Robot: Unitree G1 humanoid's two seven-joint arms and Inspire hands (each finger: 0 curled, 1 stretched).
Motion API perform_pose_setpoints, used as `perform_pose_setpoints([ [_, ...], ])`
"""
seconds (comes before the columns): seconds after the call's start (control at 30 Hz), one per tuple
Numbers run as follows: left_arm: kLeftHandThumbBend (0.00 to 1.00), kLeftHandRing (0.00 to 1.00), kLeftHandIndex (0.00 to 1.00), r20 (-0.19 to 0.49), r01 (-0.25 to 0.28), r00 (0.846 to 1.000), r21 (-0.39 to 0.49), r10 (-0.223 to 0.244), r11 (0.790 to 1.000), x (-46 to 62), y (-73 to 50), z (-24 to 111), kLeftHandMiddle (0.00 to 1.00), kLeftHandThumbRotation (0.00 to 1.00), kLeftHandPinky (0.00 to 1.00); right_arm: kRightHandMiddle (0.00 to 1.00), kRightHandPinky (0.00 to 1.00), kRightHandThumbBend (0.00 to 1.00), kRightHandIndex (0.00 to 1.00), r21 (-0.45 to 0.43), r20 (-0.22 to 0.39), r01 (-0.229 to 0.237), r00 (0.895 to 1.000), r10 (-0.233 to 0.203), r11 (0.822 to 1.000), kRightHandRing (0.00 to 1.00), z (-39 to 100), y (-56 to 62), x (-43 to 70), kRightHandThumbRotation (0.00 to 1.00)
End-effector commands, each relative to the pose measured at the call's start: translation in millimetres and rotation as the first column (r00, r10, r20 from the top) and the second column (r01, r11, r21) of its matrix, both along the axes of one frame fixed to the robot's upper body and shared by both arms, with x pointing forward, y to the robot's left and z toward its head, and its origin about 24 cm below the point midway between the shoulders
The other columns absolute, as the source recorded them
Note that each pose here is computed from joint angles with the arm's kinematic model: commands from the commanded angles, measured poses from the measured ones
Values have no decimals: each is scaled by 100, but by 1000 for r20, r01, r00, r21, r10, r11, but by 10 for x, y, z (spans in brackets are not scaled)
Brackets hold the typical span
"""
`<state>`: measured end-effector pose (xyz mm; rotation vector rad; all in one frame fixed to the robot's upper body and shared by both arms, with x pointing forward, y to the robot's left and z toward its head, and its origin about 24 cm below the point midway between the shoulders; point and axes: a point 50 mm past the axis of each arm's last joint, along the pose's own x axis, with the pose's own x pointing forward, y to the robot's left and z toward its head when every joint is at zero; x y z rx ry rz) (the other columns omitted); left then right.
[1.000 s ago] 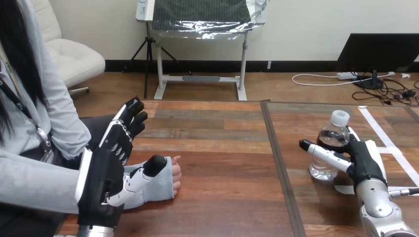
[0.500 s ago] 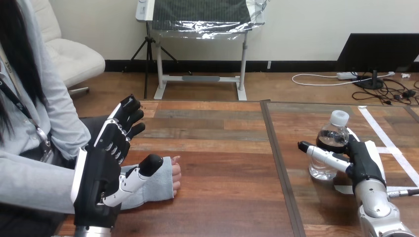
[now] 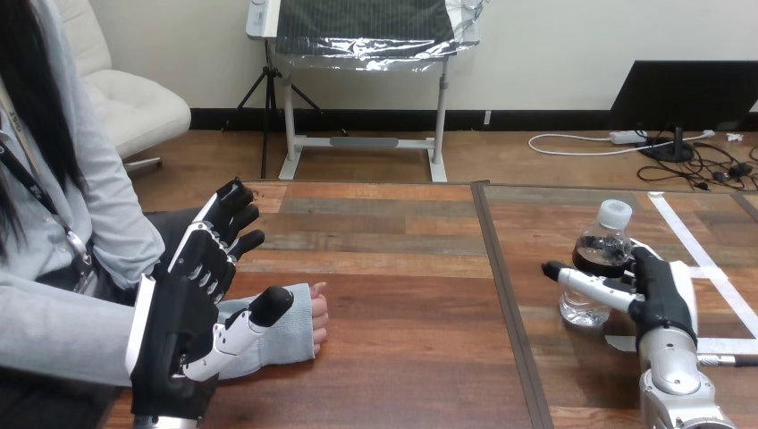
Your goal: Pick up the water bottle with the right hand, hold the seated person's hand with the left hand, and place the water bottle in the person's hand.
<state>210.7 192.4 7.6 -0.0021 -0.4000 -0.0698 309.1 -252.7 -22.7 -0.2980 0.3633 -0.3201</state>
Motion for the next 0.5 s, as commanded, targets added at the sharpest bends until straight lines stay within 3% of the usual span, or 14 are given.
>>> perform_pose_setpoints([
  [0.0, 100, 89, 88, 93, 7, 996, 10, -8, 1000, 77, 19, 181, 90, 49, 83, 73, 58, 99, 78, 38, 61, 42, 997, -44, 998, 68, 112, 45, 107, 5],
  [0.2, 100, 89, 88, 93, 8, 996, 14, -9, 1000, 63, 36, 178, 90, 49, 82, 64, 51, 97, 69, 68, 84, 85, 992, -90, 994, 57, 119, 57, 110, 1],
  [0.4, 100, 89, 87, 88, 1, 996, 19, -2, 1000, 47, 51, 181, 89, 49, 82, 58, 48, 94, 62, 59, 95, 112, 989, -117, 992, 52, 128, 70, 114, 0],
  [0.47, 100, 88, 87, 88, 0, 996, 18, -1, 1000, 43, 58, 180, 89, 49, 82, 56, 48, 93, 59, 95, 106, 128, 985, -138, 987, 51, 129, 74, 115, 0],
])
